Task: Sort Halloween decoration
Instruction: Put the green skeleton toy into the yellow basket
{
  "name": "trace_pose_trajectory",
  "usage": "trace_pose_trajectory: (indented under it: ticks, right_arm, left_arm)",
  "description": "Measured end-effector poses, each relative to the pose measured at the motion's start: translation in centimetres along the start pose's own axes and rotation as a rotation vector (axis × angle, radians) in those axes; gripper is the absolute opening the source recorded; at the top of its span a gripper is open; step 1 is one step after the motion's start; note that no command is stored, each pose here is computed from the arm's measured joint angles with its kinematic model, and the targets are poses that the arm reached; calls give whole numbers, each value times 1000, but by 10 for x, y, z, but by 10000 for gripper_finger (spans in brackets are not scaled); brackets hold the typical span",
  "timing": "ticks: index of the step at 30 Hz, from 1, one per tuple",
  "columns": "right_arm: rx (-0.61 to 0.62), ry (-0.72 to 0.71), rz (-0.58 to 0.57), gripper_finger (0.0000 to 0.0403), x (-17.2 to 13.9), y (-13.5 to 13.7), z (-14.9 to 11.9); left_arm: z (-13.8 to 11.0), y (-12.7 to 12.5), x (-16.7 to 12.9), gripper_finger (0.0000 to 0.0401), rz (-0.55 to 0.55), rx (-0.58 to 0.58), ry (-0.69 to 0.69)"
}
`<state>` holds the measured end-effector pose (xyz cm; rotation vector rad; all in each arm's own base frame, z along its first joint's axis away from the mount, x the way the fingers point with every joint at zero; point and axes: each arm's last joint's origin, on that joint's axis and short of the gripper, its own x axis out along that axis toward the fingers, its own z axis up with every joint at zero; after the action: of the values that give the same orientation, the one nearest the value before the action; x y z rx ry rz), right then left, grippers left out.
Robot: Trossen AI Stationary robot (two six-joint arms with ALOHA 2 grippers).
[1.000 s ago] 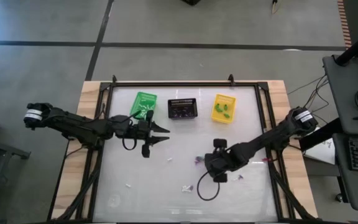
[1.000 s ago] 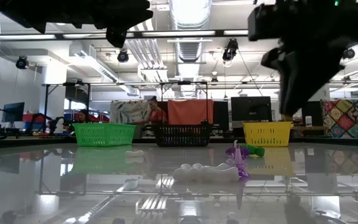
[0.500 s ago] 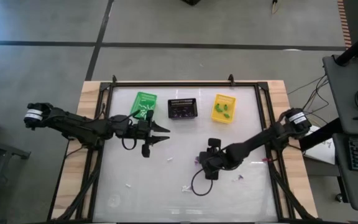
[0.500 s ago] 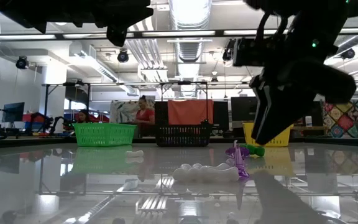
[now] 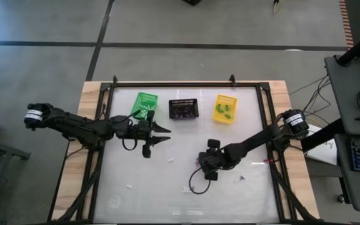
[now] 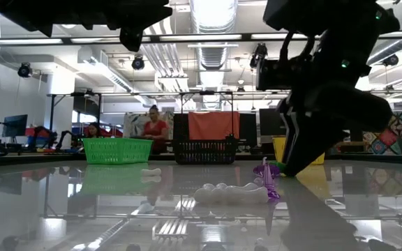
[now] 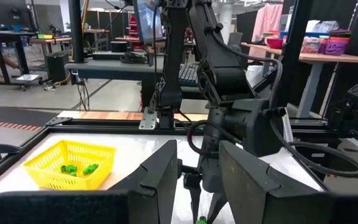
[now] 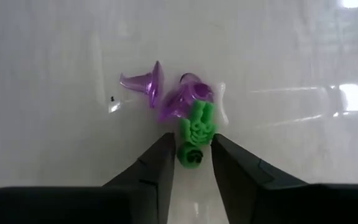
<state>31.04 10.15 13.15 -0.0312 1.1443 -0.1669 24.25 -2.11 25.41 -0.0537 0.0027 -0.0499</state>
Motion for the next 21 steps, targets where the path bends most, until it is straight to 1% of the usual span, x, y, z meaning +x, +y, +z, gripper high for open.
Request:
trace_pose_trajectory:
  ticks: [4, 8, 15, 17, 21]
  right_arm:
    - [24, 19, 39, 66, 2, -3, 1]
    - [16, 16, 41, 22, -1, -4, 1]
    - [17, 3, 47, 16, -12, -7, 4]
    - [16, -13, 56, 15, -20, -9, 6]
    - [25, 22, 67, 15, -44, -18, 10]
  left_arm:
    - [1, 0, 0, 103, 0, 8, -6]
    - [1, 0, 0, 103, 0, 3, -6]
    - [0, 0, 1, 103, 0, -8, -2]
    - [0, 0, 1, 103, 0, -8, 2]
    - [-5, 0, 4, 103, 2, 0, 22]
